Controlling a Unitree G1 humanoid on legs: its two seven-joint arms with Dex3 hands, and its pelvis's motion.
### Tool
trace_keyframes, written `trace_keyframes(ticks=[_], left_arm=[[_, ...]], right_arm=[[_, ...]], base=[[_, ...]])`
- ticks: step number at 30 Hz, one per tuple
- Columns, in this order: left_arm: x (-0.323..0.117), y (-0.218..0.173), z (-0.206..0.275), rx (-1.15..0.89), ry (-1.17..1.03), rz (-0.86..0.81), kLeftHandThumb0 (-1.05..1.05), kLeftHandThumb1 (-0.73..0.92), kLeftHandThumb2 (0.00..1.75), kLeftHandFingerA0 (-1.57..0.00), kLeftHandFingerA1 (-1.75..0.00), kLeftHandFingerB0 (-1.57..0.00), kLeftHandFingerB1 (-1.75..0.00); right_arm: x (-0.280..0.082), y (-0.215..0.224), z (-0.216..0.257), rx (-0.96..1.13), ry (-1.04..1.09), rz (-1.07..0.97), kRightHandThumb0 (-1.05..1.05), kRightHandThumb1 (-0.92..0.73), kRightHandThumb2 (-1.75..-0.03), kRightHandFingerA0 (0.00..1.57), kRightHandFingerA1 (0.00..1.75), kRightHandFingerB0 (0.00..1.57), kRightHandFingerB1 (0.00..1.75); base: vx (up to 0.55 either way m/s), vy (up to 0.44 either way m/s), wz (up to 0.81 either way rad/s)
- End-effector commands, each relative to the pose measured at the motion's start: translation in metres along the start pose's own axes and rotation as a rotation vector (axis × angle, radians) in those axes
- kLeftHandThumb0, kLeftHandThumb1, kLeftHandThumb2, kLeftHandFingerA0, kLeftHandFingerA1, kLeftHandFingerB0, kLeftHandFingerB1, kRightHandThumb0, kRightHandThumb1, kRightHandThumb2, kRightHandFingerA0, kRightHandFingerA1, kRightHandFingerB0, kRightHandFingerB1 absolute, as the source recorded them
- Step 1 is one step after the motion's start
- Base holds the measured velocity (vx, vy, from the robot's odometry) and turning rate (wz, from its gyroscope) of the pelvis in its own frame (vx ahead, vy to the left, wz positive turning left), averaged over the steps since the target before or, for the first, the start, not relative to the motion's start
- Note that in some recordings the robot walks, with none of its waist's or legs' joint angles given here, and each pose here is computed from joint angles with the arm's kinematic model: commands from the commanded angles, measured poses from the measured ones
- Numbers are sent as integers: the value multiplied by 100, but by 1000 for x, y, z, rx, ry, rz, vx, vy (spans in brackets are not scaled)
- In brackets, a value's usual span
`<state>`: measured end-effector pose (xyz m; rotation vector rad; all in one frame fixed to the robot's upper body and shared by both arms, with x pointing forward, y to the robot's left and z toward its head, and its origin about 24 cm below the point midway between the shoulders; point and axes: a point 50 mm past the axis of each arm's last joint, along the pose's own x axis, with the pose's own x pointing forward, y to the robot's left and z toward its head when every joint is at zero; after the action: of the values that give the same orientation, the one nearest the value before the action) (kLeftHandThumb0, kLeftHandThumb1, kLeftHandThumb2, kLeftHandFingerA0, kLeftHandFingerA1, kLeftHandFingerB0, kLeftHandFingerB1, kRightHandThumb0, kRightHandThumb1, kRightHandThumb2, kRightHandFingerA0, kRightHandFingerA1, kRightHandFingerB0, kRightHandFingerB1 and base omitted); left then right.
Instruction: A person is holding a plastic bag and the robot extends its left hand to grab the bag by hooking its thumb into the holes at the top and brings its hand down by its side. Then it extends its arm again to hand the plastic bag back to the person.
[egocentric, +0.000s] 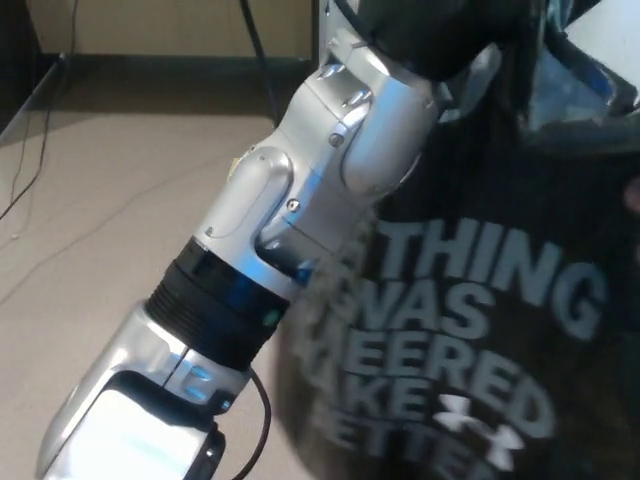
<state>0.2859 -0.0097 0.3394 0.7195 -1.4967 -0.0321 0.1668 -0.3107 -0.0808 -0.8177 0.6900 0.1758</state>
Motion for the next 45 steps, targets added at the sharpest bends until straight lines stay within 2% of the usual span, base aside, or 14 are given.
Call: trace_keyframes(ticks=[1, 6, 7, 9, 10, 13, 14, 15, 18, 27, 34, 38, 39, 45], left_arm=[[9, 2, 6, 24, -19, 29, -31, 52, 95, -129, -138, -78, -105], [3, -1, 9, 17, -15, 27, -30, 54, 96, -130, -139, -79, -108], [3, -1, 9, 18, -15, 27, -25, 70, 66, -101, -171, -70, -134], [2, 0, 8, 18, -12, 27, -23, 66, 66, -104, -173, -73, -136], [3, 1, 7, 26, -11, 24, -31, 51, 91, -130, -141, -77, -111], [1, 1, 5, 17, 42, -38, -29, 51, 92, -124, -137, -77, -92], [0, 1, 4, 32, 66, -97, -29, 68, 60, -86, -158, -75, -62], [-1, 0, 3, 56, 97, -180, -50, 55, 57, -32, -37, -29, -31], [-11, -1, 0, 69, 190, -403, -61, 37, 78, -1, -22, -1, -21], [-14, 7, -7, 77, 214, -544, -89, 44, 59, 0, 0, 0, -3], [-23, 13, -10, 60, 224, -552, -69, 39, 83, 0, 0, 0, -6], [-31, 20, -13, 74, 245, -586, -88, 44, 59, 0, 0, 0, -4], [-35, 24, -16, 89, 255, -584, -74, 43, 84, 0, 0, 0, 0], [-66, 47, -35, 174, 320, -600, -74, 43, 82, 0, 0, 0, -2]], right_arm=[[-2, -7, -3, -5, 12, -11, -34, -71, -61, 74, 51, 57, 42], [-3, -5, -5, -12, 12, -1, -35, -71, -61, 70, 50, 56, 41], [-3, -5, -5, -9, 13, -1, -34, -70, -61, 70, 50, 56, 41], [-3, -5, -5, -3, 19, -2, -35, -71, -60, 70, 50, 56, 41], [-2, -7, -3, 0, 16, -5, -40, -59, -82, 63, 60, 51, 53], [-2, -7, -3, -10, 14, -4, -35, -70, -61, 72, 51, 55, 41], [-1, -7, -2, -11, 14, -5, -35, -71, -61, 72, 51, 56, 42], [-1, -7, -2, -9, 14, -4, -34, -71, -61, 73, 53, 56, 42], [-2, -5, -4, -10, 17, 2, -34, -71, -61, 72, 51, 55, 42], [0, -8, -2, -23, 17, 6, -35, -71, -61, 72, 52, 55, 41], [-1, -5, -4, -36, 34, 37, -35, -72, -62, 64, 47, 53, 41], [0, -4, -5, -40, 39, 46, -35, -72, -60, 65, 46, 54, 40], [-1, -4, -5, -41, 37, 47, -36, -72, -60, 67, 48, 54, 40], [-1, -5, -6, -40, 40, 48, -34, -72, -61, 67, 48, 55, 41]], base=[[0, 0, 0], [0, 0, 0], [0, 0, 0], [0, 0, 0], [0, 0, 0], [0, 0, 0], [0, 0, 0], [0, 0, 0], [0, 0, 0], [0, 0, 0], [0, 0, 0], [0, 0, 0], [0, 0, 0], [0, 0, 0]])
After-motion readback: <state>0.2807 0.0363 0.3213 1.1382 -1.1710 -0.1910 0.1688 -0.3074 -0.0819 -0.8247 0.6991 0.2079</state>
